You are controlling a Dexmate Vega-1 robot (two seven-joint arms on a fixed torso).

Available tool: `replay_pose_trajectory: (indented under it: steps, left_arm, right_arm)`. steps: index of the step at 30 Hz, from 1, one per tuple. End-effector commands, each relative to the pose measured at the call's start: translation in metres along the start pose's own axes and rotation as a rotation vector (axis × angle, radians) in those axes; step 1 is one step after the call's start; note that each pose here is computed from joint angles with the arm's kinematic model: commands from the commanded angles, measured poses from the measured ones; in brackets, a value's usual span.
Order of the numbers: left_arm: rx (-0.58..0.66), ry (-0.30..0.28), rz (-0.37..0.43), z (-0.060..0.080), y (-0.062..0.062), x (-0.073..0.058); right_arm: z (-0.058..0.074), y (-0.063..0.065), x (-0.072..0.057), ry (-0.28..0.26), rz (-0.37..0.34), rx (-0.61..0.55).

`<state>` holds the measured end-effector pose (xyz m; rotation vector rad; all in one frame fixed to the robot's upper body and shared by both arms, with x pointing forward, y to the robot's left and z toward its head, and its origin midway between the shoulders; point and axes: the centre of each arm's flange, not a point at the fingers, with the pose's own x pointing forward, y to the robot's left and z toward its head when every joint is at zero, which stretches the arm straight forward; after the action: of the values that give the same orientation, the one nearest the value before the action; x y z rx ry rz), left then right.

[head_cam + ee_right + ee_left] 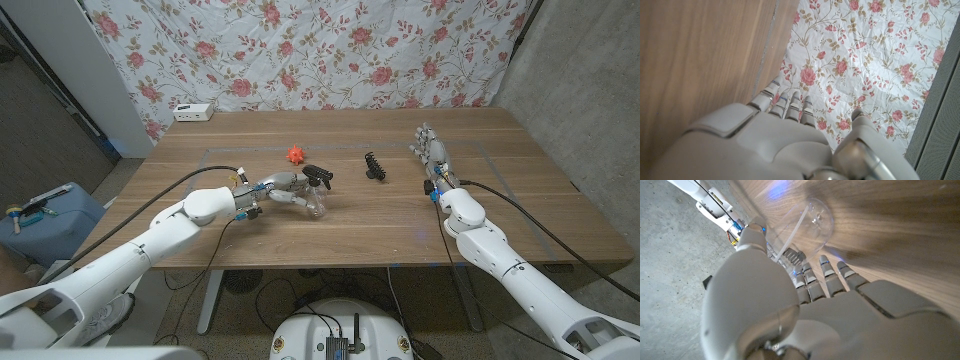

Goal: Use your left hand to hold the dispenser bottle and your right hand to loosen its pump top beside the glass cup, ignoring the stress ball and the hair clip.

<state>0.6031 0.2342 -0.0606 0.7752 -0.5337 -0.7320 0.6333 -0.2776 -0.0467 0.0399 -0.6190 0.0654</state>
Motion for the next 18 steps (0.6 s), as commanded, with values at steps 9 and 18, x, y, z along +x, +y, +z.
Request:
replay_pose_trajectory:
  steps: [9,18]
  left_arm:
    - [-0.068,-0.021,0.015,-0.0053,-0.0138,0.0165]
    - [-0.097,-0.034,0.065,-0.0073,-0.0171,0.0162]
  right_arm:
    - [0.0002,-0.0105,-0.011,0.001,-0.007,-0.004]
    - [-0.0028,-0.011,-0.0117,0.006,-0.001,-0.006]
